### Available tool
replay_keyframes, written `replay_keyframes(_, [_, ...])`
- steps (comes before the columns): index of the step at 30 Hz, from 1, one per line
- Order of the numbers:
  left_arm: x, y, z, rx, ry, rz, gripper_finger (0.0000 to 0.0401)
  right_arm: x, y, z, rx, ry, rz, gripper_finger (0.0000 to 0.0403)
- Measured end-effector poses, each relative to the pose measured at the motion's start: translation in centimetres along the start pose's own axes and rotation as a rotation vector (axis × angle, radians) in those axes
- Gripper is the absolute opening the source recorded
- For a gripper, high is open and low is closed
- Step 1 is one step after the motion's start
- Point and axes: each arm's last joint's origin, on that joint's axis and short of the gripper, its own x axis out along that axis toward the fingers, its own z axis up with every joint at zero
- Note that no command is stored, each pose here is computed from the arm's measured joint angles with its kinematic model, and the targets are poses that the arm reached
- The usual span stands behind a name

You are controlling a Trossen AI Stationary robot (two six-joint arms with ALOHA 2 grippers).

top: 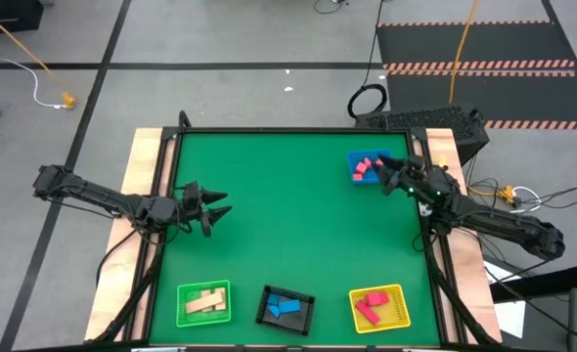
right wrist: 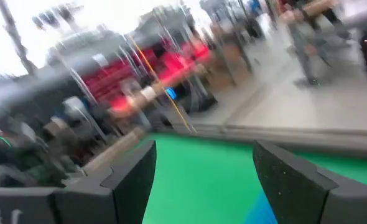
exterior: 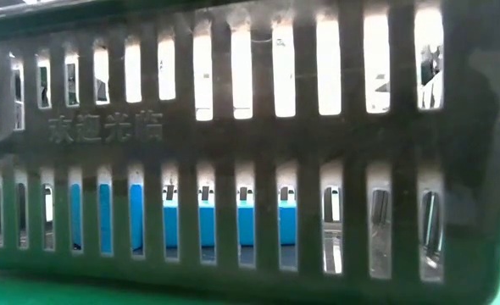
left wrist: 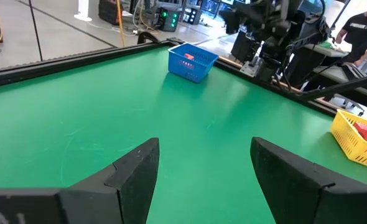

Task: Sort & place blocks by color
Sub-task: Return to Home Position

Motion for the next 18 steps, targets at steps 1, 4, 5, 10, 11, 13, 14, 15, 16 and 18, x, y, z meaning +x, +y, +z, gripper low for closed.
replay_keyframes(1, [0.00,0.00,0.00,0.003,0.000,0.000,0.0253,-0.06,-0.19,-0.29,-0.008,0.029,-0.021,0.0258])
replay_keyframes(4, [0.00,0.00,0.01,0.001,-0.001,0.000,0.0253,-0.11,-0.41,-0.69,-0.019,0.071,-0.040,0.0258])
replay_keyframes(5, [0.00,0.00,0.01,0.000,-0.001,0.000,0.0253,-0.13,-0.38,-0.63,-0.017,0.065,-0.037,0.0258])
replay_keyframes(10, [0.00,0.01,-0.02,0.003,0.002,0.001,0.0253,-0.14,-0.36,-0.58,-0.016,0.060,-0.034,0.0258])
replay_keyframes(11, [0.00,0.01,-0.02,0.003,0.001,0.001,0.0253,-0.14,-0.36,-0.59,-0.016,0.060,-0.034,0.0258])
replay_keyframes(13, [0.00,0.01,-0.01,0.002,0.000,0.001,0.0253,-0.14,-0.35,-0.58,-0.016,0.060,-0.033,0.0258])
replay_keyframes(14, [0.00,0.01,-0.01,0.002,0.001,0.001,0.0253,-0.15,-0.35,-0.57,-0.015,0.059,-0.032,0.0258])
replay_keyframes(15, [0.00,0.01,-0.01,0.002,0.001,0.001,0.0253,-0.14,-0.36,-0.59,-0.016,0.060,-0.033,0.0258])
replay_keyframes(16, [0.00,0.01,-0.01,0.002,0.000,0.001,0.0253,-0.14,-0.36,-0.59,-0.016,0.060,-0.034,0.0258])
replay_keyframes(18, [0.00,0.00,-0.01,0.001,0.000,0.001,0.0253,-0.14,-0.36,-0.59,-0.016,0.060,-0.033,0.0258])
